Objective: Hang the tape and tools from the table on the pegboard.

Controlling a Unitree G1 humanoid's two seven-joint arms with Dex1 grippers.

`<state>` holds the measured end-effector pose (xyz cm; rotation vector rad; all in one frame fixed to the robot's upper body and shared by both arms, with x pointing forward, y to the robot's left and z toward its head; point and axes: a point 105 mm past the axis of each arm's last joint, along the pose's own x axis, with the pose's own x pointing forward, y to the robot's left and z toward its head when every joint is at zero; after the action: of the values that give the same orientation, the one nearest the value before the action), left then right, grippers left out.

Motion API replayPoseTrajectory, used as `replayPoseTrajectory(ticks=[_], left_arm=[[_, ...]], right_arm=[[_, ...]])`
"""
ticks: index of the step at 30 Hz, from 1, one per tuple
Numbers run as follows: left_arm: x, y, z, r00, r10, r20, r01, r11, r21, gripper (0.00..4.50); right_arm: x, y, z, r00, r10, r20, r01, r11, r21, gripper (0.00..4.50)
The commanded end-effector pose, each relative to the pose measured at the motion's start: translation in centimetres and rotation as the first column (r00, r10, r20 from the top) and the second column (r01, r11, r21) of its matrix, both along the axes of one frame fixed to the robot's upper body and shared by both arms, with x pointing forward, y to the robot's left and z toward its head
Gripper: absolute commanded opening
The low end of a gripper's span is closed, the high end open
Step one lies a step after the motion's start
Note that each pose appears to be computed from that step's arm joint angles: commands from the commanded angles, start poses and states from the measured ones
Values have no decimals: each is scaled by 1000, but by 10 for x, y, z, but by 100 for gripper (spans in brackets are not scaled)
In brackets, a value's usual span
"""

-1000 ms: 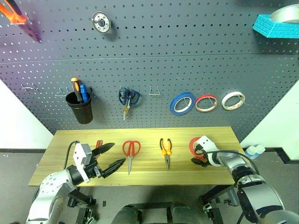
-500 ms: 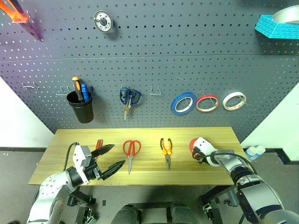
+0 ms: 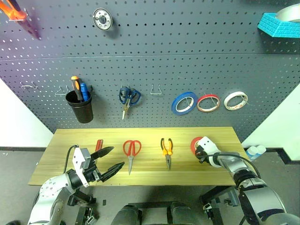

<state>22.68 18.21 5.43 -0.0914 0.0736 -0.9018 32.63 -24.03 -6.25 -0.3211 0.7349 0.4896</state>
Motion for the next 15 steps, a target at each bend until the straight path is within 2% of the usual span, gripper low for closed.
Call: replayPoseTrajectory(ticks=[1,3,8,11,13,15], left_arm=[[4,2,11,998,0,59,0,1000,4,450],[5,2,12,998,-4,64,4,1000,7,450],[9,1,15,998,-9,70,8,1000,7,450],[11,0,16,997,-14,72,14,1000,6,450],[12,-2,17,998,-17,68,18,1000,-6,450],[13,-2,17,997,-21,71,21,1000,2,450]], right_arm=[[8,1,25,990,-42,132,22,989,149,65],[3,12,36,982,-57,182,-1,952,307,65],[-5,5,54,937,-128,326,0,930,367,65],[-5,-4,72,894,-239,378,28,874,486,65],[-5,-8,84,863,-325,386,45,812,582,65],[-7,-10,90,842,-356,406,42,794,607,65]])
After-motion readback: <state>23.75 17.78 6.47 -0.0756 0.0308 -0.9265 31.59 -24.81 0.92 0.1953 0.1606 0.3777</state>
